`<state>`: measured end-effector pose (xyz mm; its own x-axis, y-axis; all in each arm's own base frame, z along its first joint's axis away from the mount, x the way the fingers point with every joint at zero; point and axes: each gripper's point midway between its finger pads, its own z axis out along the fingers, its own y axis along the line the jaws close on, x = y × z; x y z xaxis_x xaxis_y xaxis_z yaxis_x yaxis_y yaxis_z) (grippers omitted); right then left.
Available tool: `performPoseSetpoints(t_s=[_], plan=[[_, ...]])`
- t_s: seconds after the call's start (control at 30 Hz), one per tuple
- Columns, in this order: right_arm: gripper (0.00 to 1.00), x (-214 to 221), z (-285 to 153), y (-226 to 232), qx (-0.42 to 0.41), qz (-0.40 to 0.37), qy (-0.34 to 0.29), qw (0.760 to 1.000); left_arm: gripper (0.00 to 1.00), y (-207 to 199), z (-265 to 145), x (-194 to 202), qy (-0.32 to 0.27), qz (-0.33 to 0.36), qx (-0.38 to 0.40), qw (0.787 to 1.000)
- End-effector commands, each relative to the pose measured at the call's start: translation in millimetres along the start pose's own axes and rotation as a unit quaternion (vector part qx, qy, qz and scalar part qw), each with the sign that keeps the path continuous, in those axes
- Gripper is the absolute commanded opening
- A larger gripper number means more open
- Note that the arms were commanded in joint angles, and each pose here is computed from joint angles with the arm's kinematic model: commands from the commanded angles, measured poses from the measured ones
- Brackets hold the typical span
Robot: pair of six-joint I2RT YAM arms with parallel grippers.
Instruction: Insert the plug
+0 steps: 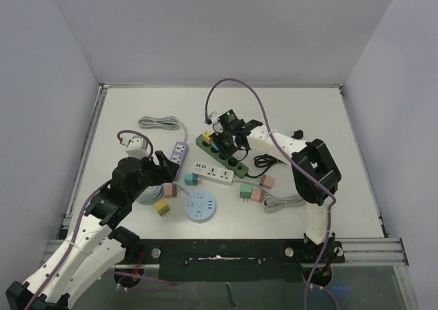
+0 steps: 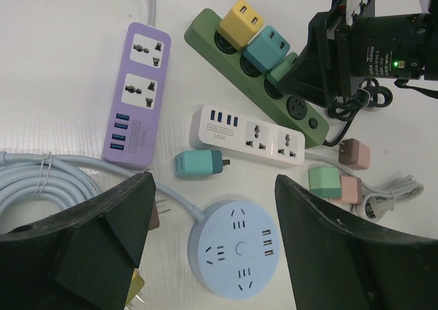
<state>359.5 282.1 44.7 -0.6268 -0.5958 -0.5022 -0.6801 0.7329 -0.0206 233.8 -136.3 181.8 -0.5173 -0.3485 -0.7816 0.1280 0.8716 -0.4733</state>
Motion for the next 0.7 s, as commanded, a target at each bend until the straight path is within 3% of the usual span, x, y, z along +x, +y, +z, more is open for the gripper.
performPoseSetpoints(t_s=[0.0, 0.13, 0.33, 0.67], plan=[[0.04, 54.1, 32.4, -10.0, 0.047, 0.022, 0.073, 0.996, 0.7, -9.0, -2.0, -13.3, -0.022, -0.005, 0.017, 1.0], [0.25, -10.5, -14.2, -9.5, 0.04, 0.027, -0.013, 0.999, 0.7, -9.8, -1.8, -14.4, -0.023, -0.004, 0.018, 1.0], [0.44, -39.5, -46.2, -4.2, 0.02, 0.025, -0.036, 0.999, 0.7, -10.5, -2.4, -15.4, -0.024, -0.003, 0.019, 1.0], [0.46, -33.8, -48.4, -0.9, 0.011, 0.034, -0.025, 0.999, 0.7, -10.3, -2.5, -13.2, -0.021, -0.003, 0.021, 1.0]])
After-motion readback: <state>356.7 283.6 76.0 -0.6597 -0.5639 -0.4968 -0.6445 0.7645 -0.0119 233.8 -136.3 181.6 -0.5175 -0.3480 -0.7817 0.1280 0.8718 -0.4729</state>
